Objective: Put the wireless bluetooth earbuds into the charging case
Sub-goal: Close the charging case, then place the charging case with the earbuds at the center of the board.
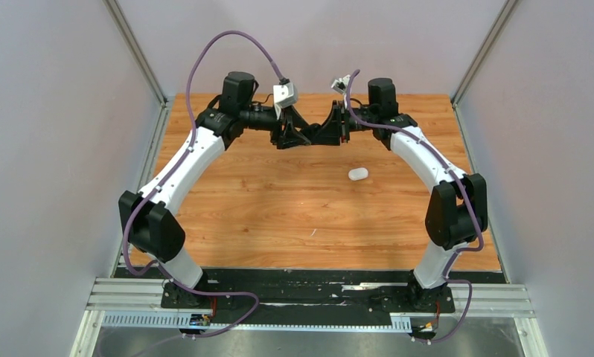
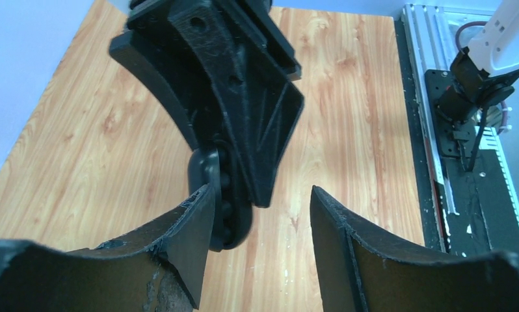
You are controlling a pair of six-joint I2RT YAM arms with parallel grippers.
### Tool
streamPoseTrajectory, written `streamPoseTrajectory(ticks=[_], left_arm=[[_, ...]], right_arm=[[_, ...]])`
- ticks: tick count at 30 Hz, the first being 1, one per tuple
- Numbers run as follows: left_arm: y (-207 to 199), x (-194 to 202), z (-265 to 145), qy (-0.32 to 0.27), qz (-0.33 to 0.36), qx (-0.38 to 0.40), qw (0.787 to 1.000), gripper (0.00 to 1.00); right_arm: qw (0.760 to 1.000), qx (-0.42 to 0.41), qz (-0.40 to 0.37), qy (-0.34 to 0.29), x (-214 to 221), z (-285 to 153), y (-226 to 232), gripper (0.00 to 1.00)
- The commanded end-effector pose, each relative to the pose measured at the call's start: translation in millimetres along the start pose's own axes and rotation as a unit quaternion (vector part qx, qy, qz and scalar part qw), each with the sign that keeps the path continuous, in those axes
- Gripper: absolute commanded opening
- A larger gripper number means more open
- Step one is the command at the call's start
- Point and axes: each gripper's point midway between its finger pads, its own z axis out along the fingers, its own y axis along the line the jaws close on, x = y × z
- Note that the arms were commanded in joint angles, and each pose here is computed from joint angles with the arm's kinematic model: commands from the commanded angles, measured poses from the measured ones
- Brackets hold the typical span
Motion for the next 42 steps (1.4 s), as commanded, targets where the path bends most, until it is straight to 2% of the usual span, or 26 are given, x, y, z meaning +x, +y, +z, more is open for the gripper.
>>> streamPoseTrajectory(ticks=[1,4,8,11,16,19,20,22,24,25,27,34,42], left_arm=[[-18.4,-7.9,1.6,-0.012,-0.008,0.023,1.0,0.61],[-17.5,-15.7,2.7,-0.03,-0.026,0.014,0.999,0.59],[-12.7,-15.7,-2.3,-0.021,-0.021,-0.007,1.0,0.6],[2.5,-29.3,-22.7,-0.033,-0.018,-0.037,0.999,0.62],[35.7,-39.2,-62.8,-0.055,-0.043,-0.116,0.991,0.68],[65.3,-19.0,-76.7,-0.03,-0.087,-0.209,0.974,0.69],[79.3,-6.6,-83.4,-0.018,-0.107,-0.258,0.96,0.7],[89.6,10.3,-90.5,-0.009,-0.144,-0.306,0.941,0.72],[90.5,25.1,-91.7,0.002,-0.166,-0.32,0.933,0.74],[89.3,28.6,-91.2,0.002,-0.177,-0.321,0.93,0.86],[85.4,41.1,-86.9,0.008,-0.201,-0.314,0.928,0.98],[77.7,65.7,-80.8,0.012,-0.257,-0.311,0.915,1.0],[78.9,72.2,-85.1,0.026,-0.255,-0.325,0.91,1.0]], right_arm=[[0.999,0.021,-0.036,-0.021,-19.3,-0.4,-10.2,0.01],[0.999,0.026,-0.033,-0.021,-18.3,0.7,-14.8,0.01],[0.999,0.026,-0.031,-0.02,-16.0,0.6,-14.5,0.01],[0.999,0.031,-0.025,-0.019,-9.5,-3.0,-17.3,0.01],[0.996,0.076,0.054,-0.011,30.4,-16.1,-41.0,0.03],[0.988,0.107,0.115,-0.003,61.0,-21.0,-55.6,0.04],[0.984,0.115,0.134,0.002,72.1,-21.7,-59.9,0.05],[0.978,0.127,0.165,0.012,93.4,-22.5,-66.7,0.06],[0.972,0.139,0.187,0.021,111.2,-22.5,-74.5,0.07],[0.969,0.146,0.198,0.025,118.6,-22.6,-78.9,0.07],[0.964,0.16,0.211,0.033,130.7,-22.5,-88.3,0.07],[0.945,0.199,0.254,0.054,164.4,-20.1,-122.5,0.1],[0.93,0.231,0.279,0.065,184.2,-20.3,-154.4,0.13]])
